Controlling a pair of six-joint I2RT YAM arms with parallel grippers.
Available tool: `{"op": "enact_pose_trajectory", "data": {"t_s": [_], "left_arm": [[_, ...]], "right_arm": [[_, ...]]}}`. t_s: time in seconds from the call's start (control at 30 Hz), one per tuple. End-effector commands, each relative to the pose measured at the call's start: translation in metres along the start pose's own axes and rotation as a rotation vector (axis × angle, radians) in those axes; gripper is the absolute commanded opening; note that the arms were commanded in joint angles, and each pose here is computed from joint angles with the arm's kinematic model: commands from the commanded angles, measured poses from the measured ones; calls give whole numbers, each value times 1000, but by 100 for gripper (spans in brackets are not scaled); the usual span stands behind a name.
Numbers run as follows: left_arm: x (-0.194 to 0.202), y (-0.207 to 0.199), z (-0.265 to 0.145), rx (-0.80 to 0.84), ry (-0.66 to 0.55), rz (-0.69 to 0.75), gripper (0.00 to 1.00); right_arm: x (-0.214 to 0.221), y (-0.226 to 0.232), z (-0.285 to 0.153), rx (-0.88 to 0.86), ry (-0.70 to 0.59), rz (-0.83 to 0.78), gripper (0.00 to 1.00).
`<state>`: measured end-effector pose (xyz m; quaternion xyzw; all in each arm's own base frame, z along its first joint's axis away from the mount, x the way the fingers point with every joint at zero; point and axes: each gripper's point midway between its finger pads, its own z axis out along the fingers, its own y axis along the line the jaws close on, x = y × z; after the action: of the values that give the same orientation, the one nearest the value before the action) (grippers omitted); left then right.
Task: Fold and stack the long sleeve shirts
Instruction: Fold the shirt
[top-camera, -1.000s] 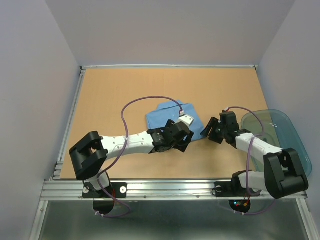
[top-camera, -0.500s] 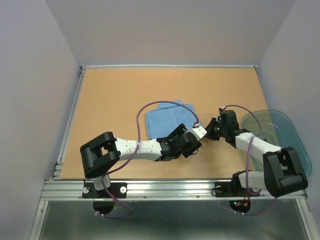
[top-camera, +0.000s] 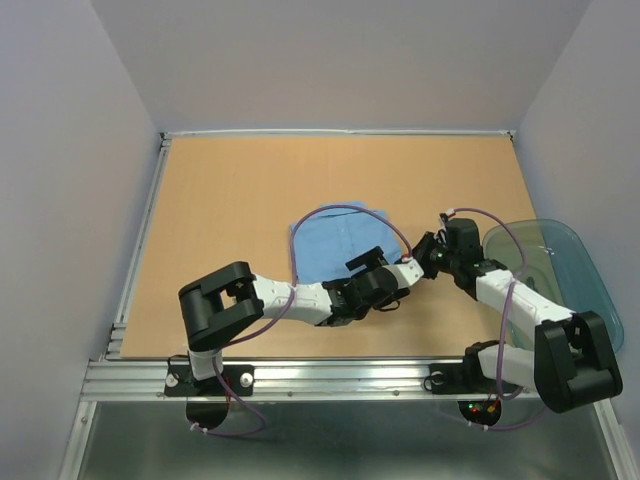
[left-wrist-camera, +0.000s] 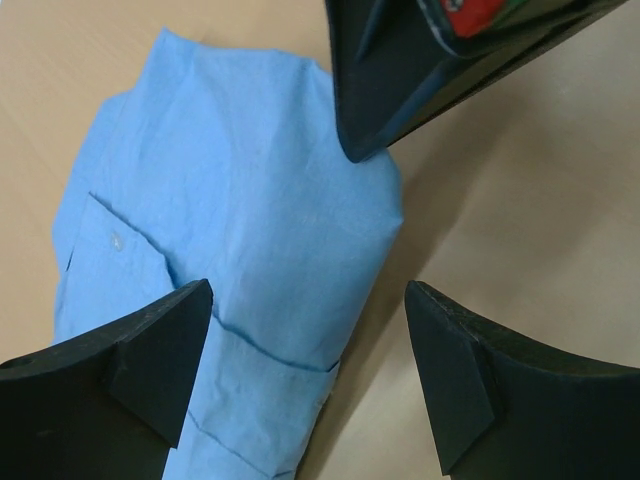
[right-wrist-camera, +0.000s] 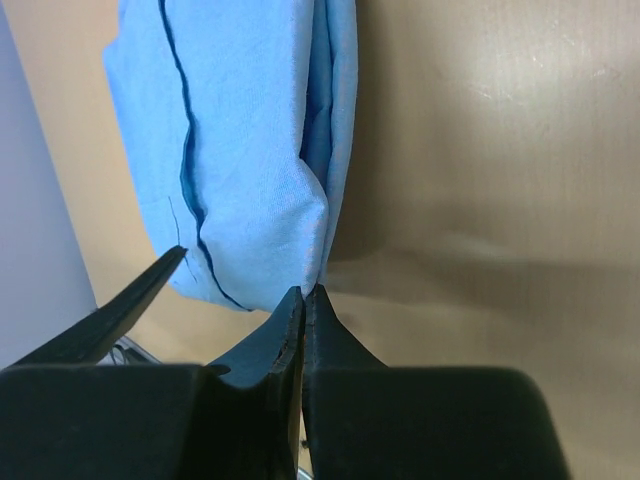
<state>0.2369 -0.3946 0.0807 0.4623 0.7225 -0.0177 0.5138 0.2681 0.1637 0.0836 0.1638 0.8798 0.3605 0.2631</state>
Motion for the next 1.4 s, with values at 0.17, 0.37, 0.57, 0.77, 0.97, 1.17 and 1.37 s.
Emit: {"op": "enact_pose_trajectory", "data": {"t_s": [0.17, 0.37, 0.57, 0.77, 0.97, 1.17, 1.37], "left_arm": [[3, 10, 7, -132, -44, 23, 89], [-2, 18, 10, -204, -69, -5, 86], [7, 14, 17, -228, -43, 6, 63], [12, 13, 9, -224, -44, -19, 21], [23, 13, -4, -211, -40, -37, 20], [28, 16, -21, -206, -43, -70, 20], [28, 20, -31, -192, -42, -103, 20]], "right_arm": [[-15, 30, -12, -81, -31, 6, 1], [-9, 29, -14, -88, -20, 30, 1], [-10, 34, -17, -101, -28, 43, 1], [-17, 29, -16, -73, -63, 36, 27], [-33, 31, -9, -34, -75, 18, 76], [-41, 28, 3, -9, -47, 57, 88], [-18, 13, 24, 11, 93, 151, 93]]}}
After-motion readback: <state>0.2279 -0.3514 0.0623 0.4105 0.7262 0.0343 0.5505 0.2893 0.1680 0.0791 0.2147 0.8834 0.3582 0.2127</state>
